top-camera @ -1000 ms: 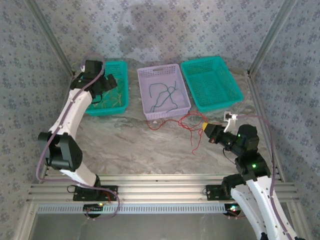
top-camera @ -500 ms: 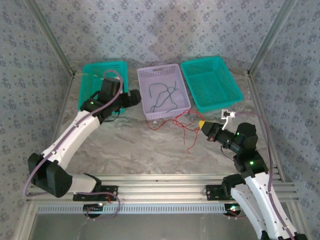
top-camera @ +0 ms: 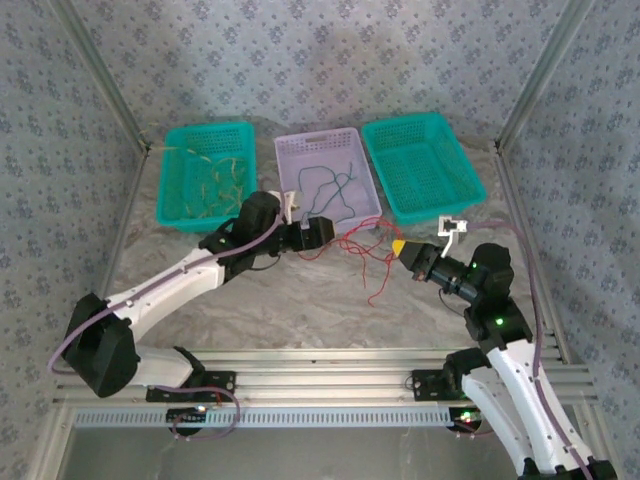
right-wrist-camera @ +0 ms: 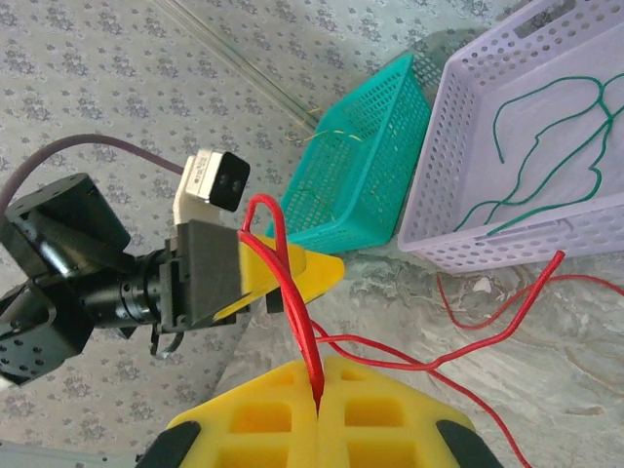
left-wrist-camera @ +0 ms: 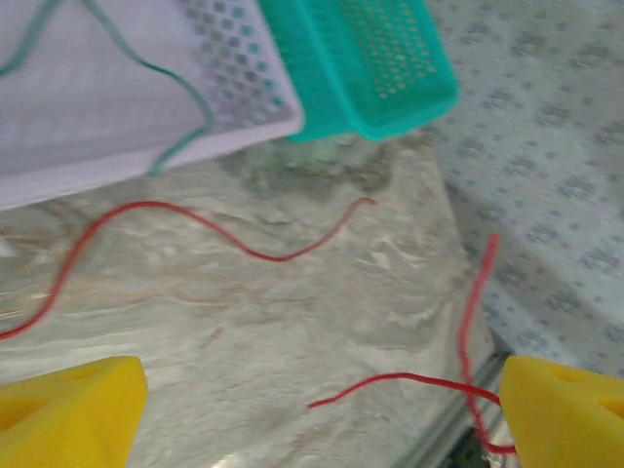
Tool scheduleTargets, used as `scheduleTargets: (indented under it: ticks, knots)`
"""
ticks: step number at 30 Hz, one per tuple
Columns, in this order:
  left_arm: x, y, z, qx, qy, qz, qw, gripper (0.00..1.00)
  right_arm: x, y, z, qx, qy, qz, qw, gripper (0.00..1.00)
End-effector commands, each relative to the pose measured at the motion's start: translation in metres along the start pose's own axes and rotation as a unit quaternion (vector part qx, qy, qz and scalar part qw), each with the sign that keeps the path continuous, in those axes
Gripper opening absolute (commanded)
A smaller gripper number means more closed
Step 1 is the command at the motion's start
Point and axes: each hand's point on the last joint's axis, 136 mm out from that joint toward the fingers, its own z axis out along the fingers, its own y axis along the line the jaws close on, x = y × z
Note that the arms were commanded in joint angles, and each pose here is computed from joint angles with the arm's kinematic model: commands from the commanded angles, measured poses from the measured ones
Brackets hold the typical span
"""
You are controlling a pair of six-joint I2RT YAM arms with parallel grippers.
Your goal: Untangle the cables
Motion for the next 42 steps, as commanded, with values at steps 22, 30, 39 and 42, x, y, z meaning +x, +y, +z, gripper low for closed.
scheduleTargets:
  ticks: [22, 30, 39, 42]
  knots:
    - [0.032, -0.035, 0.002, 0.062, 0.008, 0.063, 0.996, 0.63, -0.08, -0.005, 0.01, 0.103, -0.046, 0.009, 0.994, 0.0]
    - [0.034, -0.048, 0.007, 0.092, -0.003, 0.067, 0.993, 0.88, -0.067, 0.015, 0.019, 0.031, -0.012, 0.031, 0.999, 0.0]
    - [0.003, -0.065, -0.011, 0.112, -0.088, 0.071, 0.987, 0.87, -0.033, 0.016, 0.02, 0.015, 0.039, 0.041, 0.998, 0.0]
    - [-0.005, -0.067, -0.014, 0.112, -0.108, 0.068, 0.986, 0.82, -0.025, 0.018, 0.021, 0.007, 0.049, 0.041, 0.998, 0.0]
